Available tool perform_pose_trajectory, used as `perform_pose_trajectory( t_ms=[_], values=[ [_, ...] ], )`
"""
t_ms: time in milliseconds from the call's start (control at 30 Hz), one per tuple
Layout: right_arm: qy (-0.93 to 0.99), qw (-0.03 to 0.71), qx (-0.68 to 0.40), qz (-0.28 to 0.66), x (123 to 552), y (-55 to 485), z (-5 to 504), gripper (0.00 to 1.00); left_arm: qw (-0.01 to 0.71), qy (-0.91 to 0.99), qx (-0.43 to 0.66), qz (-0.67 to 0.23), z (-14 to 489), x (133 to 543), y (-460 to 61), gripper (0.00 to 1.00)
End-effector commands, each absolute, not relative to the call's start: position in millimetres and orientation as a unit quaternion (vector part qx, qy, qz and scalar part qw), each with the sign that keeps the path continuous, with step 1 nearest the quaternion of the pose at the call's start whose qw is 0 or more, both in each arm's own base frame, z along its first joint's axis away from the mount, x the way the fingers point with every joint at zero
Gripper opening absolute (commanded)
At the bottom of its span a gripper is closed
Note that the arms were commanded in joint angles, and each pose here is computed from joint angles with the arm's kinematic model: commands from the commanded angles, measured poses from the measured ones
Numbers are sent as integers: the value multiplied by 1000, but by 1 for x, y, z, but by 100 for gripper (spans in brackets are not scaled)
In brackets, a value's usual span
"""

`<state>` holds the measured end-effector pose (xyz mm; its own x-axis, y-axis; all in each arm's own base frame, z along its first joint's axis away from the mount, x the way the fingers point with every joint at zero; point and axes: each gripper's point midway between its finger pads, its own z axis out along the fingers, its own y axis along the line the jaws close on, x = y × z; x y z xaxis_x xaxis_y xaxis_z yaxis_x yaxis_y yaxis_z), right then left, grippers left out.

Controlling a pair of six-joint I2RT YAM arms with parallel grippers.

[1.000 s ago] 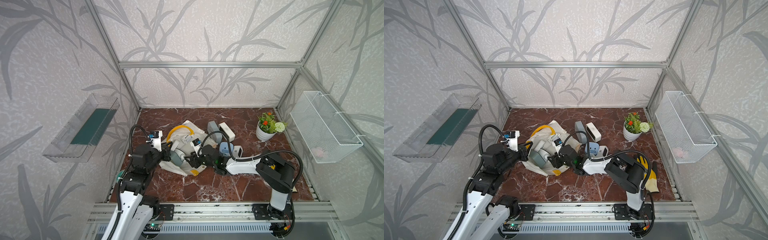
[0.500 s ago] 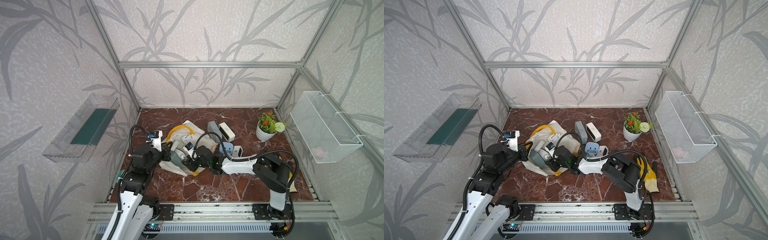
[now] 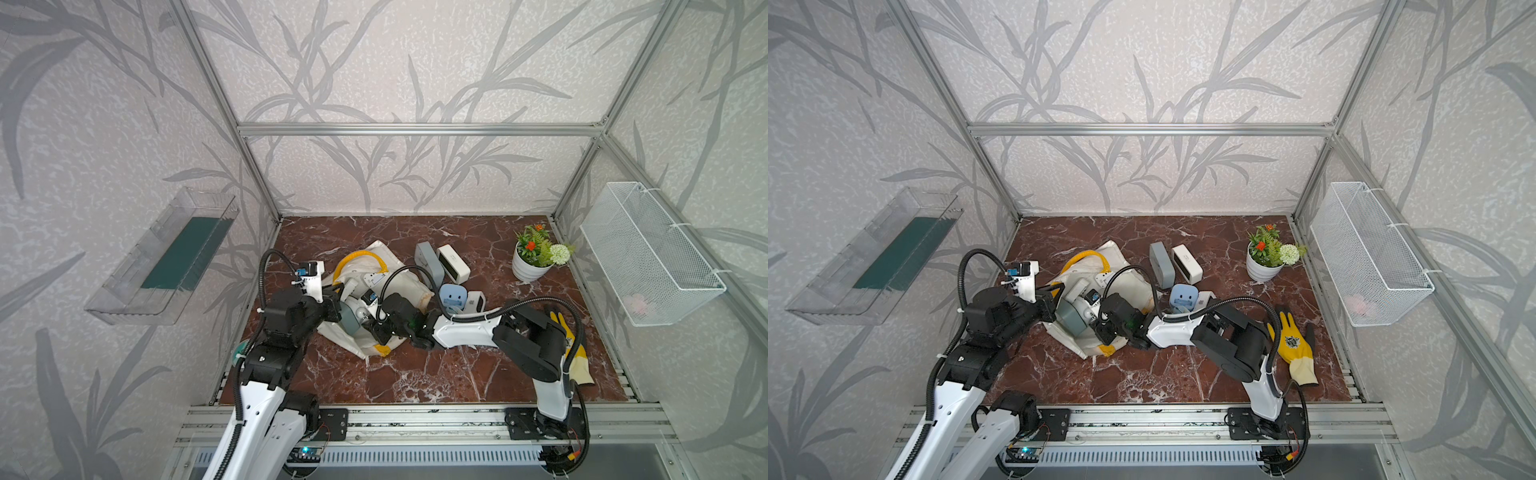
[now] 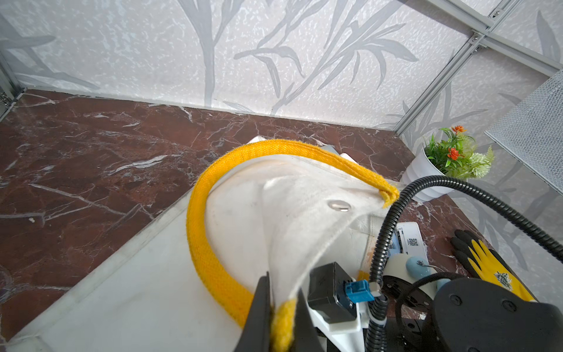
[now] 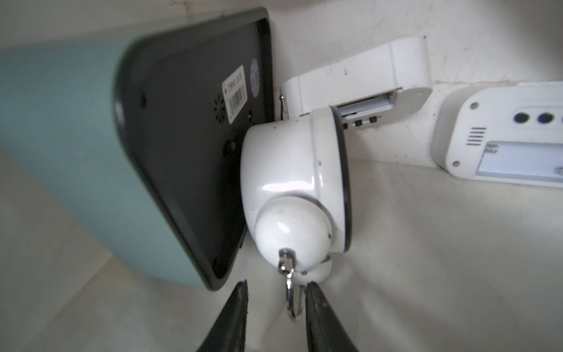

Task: Take the alarm clock out of the canvas bag
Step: Pick up the alarm from the canvas bag.

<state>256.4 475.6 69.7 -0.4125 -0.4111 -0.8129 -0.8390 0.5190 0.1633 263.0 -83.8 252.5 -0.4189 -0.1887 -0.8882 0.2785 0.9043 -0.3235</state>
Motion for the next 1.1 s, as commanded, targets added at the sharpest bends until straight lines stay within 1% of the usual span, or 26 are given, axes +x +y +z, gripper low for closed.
perform_pose_trajectory(
  t_ms=[0, 200, 533, 700, 1067],
  values=[
    [789, 374, -405, 271, 263, 479, 65, 33, 571, 787, 43, -229, 280, 262, -88, 0],
    [791, 375, -408, 259, 269, 485, 61, 31, 571, 787, 44, -229, 280, 262, -88, 0],
    [802, 377, -395, 243, 271, 473, 66, 13, 571, 788, 42, -225, 278, 262, -87, 0],
    [803, 377, -391, 247, 266, 467, 77, 0, 571, 791, 36, -217, 276, 262, -84, 0],
    [795, 373, -401, 260, 255, 459, 103, 0, 572, 796, 28, -196, 273, 262, -76, 0]
  ],
)
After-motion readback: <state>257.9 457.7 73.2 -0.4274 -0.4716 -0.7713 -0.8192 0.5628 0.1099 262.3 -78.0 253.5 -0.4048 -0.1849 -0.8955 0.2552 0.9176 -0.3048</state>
